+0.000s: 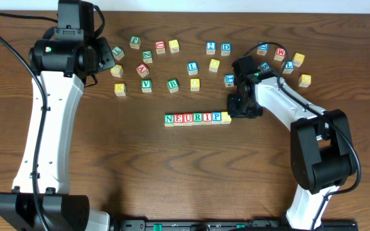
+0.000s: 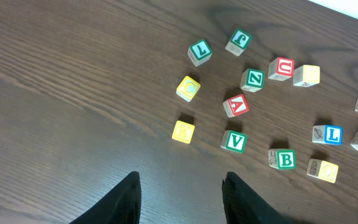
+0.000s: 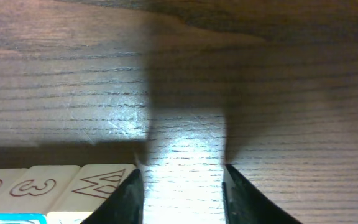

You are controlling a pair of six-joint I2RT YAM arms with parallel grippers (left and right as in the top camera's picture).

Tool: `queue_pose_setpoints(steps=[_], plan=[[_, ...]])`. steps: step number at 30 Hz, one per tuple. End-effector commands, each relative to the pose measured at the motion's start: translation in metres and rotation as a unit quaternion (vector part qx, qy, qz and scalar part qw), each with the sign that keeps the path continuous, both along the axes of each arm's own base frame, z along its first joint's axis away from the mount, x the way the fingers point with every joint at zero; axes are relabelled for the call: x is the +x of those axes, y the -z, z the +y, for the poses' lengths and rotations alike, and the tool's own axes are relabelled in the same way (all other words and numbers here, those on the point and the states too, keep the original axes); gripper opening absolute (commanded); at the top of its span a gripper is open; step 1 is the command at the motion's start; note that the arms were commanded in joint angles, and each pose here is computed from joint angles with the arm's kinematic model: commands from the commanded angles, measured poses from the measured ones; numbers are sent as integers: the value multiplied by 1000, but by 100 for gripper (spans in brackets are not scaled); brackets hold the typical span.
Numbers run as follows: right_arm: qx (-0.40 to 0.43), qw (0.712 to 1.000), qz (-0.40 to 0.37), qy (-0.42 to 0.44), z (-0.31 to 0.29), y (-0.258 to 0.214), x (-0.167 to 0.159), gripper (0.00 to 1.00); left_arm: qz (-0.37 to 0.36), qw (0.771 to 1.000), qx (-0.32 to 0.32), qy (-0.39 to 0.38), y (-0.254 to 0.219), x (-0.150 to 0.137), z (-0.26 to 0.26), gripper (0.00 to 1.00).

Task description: Spell out NEURIPS

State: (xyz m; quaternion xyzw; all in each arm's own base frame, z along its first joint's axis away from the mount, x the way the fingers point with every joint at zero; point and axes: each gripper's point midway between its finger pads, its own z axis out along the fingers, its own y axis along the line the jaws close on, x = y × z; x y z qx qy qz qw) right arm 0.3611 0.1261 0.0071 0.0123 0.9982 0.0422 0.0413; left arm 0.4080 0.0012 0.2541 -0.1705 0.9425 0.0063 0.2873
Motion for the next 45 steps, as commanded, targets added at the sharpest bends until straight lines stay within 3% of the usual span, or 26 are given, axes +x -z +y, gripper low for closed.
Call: queue_pose_setpoints(steps=[1,11,18,24,27,34,35,37,38,45], plan=[[7,1000,-16,-10,6,-13,7,39,11,1000,11,1,8,0,4,42],[-22,999,-31,-16,-3,-71,28,40,12,1000,11,1,8,0,4,42],[-23,997,-62,-25,-2,-162,40,38,12,1000,11,1,8,0,4,42],[-17,994,-108,-22,-8,-241,30,45,11,1000,11,1,8,0,4,42],[-10,991,-133,-21,-11,-270,21,59,11,1000,11,1,8,0,4,42],[7,987,-161,-24,-11,-299,3,63,11,1000,11,1,8,0,4,42],[9,986,-165,-25,-10,-302,1,68,12,1000,11,1,8,0,4,42],[12,985,-172,-23,-11,-307,-1,92,12,1000,11,1,8,0,4,42],[13,984,-177,-23,-12,-310,-2,99,12,1000,11,1,8,0,4,42],[-3,983,-178,-35,-21,-319,-19,99,12,1000,11,1,8,0,4,42]])
